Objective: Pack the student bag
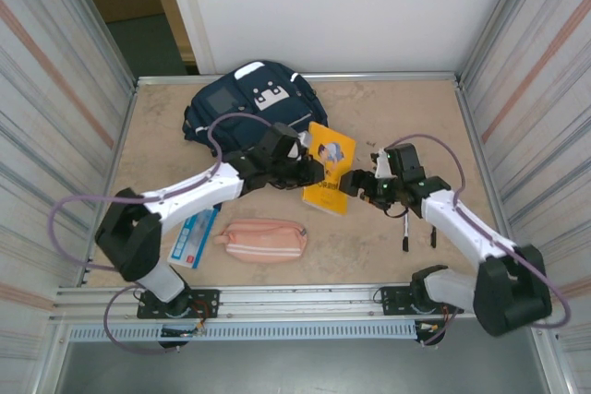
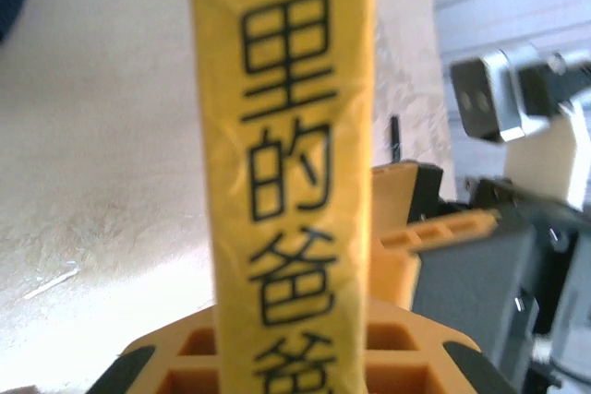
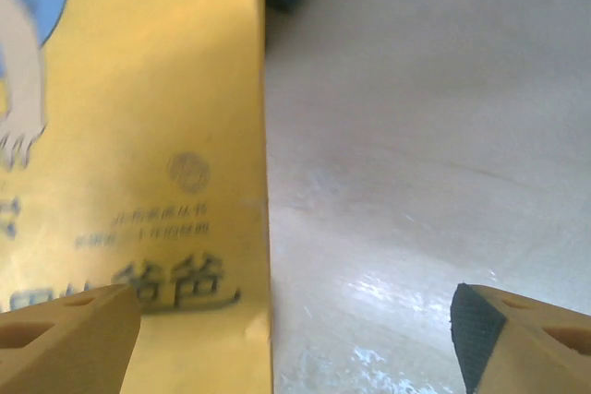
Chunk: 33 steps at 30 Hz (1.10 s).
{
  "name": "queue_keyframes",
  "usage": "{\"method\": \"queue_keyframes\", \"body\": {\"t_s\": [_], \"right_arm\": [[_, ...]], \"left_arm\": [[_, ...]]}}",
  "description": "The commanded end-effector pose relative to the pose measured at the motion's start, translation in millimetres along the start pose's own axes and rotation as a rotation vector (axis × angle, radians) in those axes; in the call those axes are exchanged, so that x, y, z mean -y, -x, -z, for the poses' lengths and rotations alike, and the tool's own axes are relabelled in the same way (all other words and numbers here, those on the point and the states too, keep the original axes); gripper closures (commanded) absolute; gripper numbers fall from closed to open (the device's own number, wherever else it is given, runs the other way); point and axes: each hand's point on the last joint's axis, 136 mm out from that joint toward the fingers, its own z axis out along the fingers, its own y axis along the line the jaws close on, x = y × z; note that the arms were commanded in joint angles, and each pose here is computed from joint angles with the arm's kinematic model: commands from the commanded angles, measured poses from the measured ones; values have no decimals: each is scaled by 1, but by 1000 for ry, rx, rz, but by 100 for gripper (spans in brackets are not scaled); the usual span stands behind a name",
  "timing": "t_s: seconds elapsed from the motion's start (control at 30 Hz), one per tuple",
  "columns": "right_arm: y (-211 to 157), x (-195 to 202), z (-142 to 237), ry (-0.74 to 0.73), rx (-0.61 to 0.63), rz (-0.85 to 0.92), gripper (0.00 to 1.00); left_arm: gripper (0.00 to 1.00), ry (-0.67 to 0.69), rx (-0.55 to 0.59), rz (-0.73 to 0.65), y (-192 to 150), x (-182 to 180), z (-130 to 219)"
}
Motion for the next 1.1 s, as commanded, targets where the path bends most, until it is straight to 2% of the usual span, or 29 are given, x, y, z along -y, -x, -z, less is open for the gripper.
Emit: {"method": "queue_keyframes", "body": {"t_s": [0.0, 0.1, 0.17, 0.23, 0.33, 0.43, 0.57, 0.7, 0.73, 0.8, 0.87, 0.93, 0.97, 1.07], "right_arm": [[14, -14, 26, -87, 147, 109, 12], [17, -40, 41, -15, 215, 152, 12], [11, -62, 44, 63, 210, 238, 12], [-4, -87, 44, 138, 204, 437, 12], [-31, -112, 40, 166, 228, 780, 12], [-63, -133, 35, 186, 219, 1111, 12], [-66, -150, 32, 181, 278, 1227, 12], [-74, -153, 32, 185, 331, 1427, 11], [-73, -153, 31, 179, 353, 1447, 11], [-63, -158, 35, 168, 404, 1405, 9], [-51, -166, 40, 175, 414, 1279, 8], [-32, -163, 42, 141, 413, 1057, 8], [-21, -156, 42, 110, 412, 887, 1], [7, -114, 48, -21, 412, 420, 1]], "left_arm": [[100, 44, 184, 54, 33, 0, 39], [100, 25, 275, 113, 45, -6, 59], [100, 13, 331, 167, 49, -13, 71], [100, 18, 377, 228, 51, -21, 84], [100, 80, 412, 270, 49, -32, 101], [100, 124, 417, 371, 41, -44, 109], [100, 61, 437, 389, 34, -42, 117], [100, 201, 480, 619, 13, -79, 138], [100, 200, 481, 623, 11, -80, 140], [100, 145, 473, 575, 13, -72, 136], [100, 81, 465, 558, 13, -67, 130], [100, 29, 469, 525, 15, -61, 126], [100, 0, 478, 463, 20, -55, 127], [100, -50, 529, 302, 36, -36, 135]]}}
